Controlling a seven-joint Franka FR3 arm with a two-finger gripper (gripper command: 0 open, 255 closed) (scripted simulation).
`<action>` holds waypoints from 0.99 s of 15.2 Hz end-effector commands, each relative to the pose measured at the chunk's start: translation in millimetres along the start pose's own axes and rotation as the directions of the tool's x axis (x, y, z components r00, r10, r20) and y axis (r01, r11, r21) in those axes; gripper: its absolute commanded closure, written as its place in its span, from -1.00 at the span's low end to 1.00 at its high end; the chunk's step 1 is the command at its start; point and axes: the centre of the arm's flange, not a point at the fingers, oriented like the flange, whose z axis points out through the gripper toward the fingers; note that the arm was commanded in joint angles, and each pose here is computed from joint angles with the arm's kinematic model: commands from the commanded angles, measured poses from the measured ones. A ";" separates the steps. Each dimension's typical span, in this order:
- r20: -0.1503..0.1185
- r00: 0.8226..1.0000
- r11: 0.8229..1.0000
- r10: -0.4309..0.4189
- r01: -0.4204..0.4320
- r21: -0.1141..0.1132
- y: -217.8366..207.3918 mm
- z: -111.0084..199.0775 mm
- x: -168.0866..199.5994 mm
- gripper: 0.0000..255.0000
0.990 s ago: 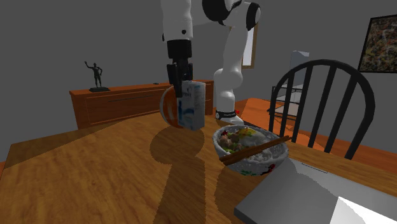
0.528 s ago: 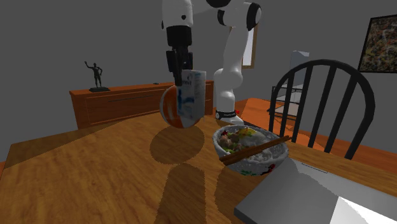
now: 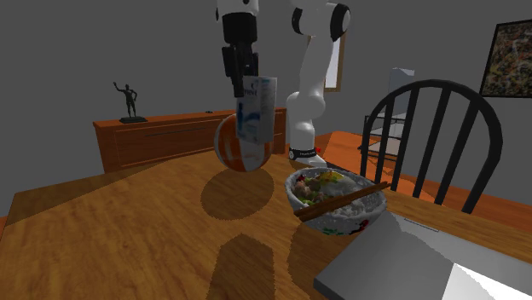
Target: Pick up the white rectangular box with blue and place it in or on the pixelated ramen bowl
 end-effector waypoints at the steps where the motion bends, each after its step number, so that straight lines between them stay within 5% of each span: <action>1: 0.000 1.000 1.000 0.000 0.000 0.000 -0.4 -11.4 0.1 1.00; 4: 0.000 1.000 1.000 0.000 0.000 0.000 0.0 -23.4 -0.5 1.00; 15: 0.000 1.000 1.000 0.000 0.000 0.000 -46.9 -46.1 -136.0 1.00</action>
